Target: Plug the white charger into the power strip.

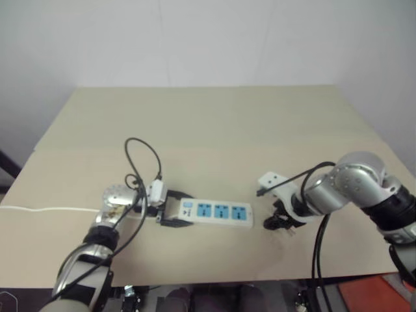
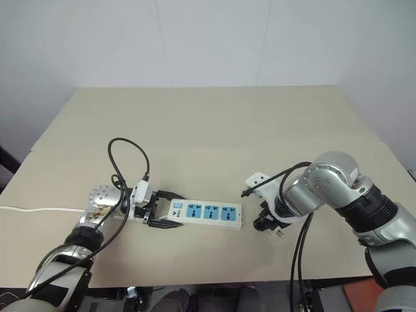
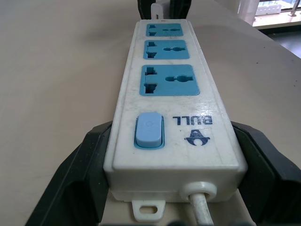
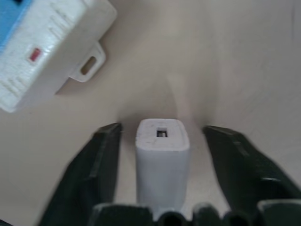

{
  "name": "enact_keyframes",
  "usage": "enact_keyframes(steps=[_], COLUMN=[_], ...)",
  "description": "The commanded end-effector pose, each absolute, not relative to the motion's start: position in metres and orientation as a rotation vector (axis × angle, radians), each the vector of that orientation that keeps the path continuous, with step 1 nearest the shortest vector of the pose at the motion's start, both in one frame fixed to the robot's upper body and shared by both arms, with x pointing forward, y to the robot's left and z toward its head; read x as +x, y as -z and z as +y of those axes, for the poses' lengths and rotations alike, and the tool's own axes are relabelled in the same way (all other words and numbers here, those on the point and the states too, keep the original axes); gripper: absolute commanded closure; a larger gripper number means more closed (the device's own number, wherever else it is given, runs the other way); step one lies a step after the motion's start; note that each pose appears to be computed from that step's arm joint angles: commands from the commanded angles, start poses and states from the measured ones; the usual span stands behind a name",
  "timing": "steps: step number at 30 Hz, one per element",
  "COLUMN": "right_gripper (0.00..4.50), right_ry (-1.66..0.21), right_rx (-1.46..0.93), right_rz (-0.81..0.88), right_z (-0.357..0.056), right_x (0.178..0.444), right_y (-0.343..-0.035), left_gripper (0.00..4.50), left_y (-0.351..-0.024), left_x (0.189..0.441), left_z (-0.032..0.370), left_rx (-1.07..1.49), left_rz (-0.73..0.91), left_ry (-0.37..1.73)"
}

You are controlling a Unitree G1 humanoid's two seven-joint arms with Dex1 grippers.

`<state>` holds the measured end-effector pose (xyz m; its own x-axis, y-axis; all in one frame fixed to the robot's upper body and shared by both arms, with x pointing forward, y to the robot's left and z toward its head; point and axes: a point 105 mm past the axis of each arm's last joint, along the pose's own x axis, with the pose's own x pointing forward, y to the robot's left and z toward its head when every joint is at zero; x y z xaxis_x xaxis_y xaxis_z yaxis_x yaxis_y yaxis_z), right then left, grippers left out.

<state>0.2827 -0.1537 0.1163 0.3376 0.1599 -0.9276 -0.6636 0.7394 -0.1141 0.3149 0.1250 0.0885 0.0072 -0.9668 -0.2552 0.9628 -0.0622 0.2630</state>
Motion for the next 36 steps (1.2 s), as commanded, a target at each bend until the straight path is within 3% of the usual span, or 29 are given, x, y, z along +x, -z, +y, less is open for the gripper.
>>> enact_keyframes(steps=[1,3,10,16,20,24,29,36], right_gripper=[2.64,3.35,3.39,3.39,3.39,3.39,3.39,3.39], right_ry=[-0.563,-0.563,-0.572,-0.552,-0.742,-0.995,-1.199,-1.398], right_rx=[-0.526,-0.525,-0.585,-0.635,-0.499,-0.418,-0.157,0.119], right_rz=[1.092,1.09,1.029,0.723,0.412,0.159,-0.002,-0.155], right_z=[-0.155,-0.154,-0.154,-0.146,-0.121,-0.091,-0.064,-0.056], right_x=[0.282,0.283,0.283,0.304,0.313,0.308,0.308,0.31], right_y=[-0.122,-0.122,-0.14,-0.196,-0.23,-0.236,-0.228,-0.231], left_gripper=[1.22,1.22,1.22,1.22,1.22,1.22,1.22,1.22], left_y=[-0.084,-0.083,-0.088,-0.091,-0.095,-0.096,-0.092,-0.092], left_x=[0.313,0.313,0.316,0.319,0.323,0.324,0.328,0.333], left_z=[0.124,0.123,0.12,0.107,0.1,0.095,0.096,0.097], left_rx=[0.444,0.447,0.434,0.426,0.406,0.394,0.461,0.464], left_rz=[0.024,0.026,0.021,0.005,-0.003,-0.002,0.037,0.038], left_ry=[1.601,1.603,1.594,1.588,1.565,1.562,1.529,1.487])
